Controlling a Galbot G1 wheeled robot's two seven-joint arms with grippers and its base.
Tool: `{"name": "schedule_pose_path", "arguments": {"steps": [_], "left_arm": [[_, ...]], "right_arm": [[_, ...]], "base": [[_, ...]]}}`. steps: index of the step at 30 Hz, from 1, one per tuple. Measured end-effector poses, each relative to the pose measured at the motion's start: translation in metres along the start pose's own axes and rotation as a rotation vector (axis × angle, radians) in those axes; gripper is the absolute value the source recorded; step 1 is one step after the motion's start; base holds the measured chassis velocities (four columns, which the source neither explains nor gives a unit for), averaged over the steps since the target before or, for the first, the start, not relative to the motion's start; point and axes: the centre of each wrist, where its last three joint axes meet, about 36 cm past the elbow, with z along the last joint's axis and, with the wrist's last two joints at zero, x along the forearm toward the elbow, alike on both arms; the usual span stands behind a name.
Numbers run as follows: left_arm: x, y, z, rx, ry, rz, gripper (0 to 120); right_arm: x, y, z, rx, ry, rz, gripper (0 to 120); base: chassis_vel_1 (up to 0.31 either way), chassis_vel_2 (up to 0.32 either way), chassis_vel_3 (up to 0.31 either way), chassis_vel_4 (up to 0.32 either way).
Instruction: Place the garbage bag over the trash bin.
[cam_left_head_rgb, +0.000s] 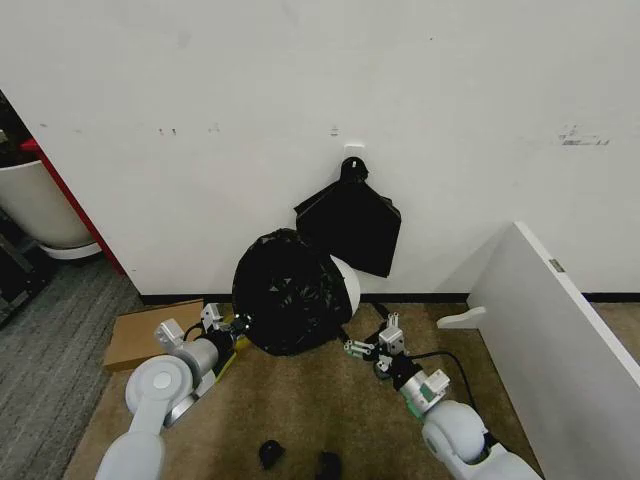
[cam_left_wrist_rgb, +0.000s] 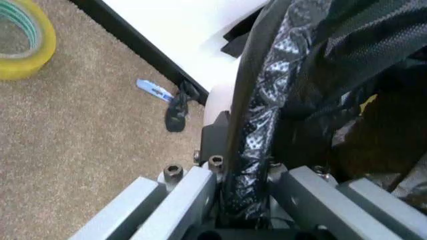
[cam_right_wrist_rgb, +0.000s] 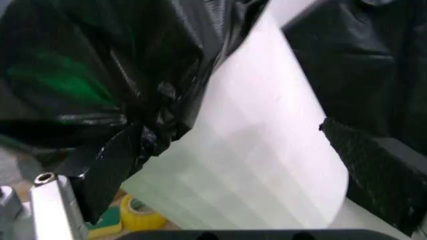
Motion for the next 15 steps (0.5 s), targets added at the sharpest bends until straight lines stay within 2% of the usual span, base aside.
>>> {"name": "schedule_pose_path", "arguments": {"steps": [11,15], "left_arm": [[0.005,-0.002,-0.003,-0.020,0.019,0.003,0],[0.007,-0.002,-0.004,-0.026,0.020,0.002,0]], "right_arm": [[0.000,-0.028,0.018,0.219,0.009,0.016,100],[0.002,-0.028,0.019,0.232,0.004,0.020,100]], "base": [[0.000,0.000,0.000,0.000],[0.000,0.000,0.000,0.000]]}}
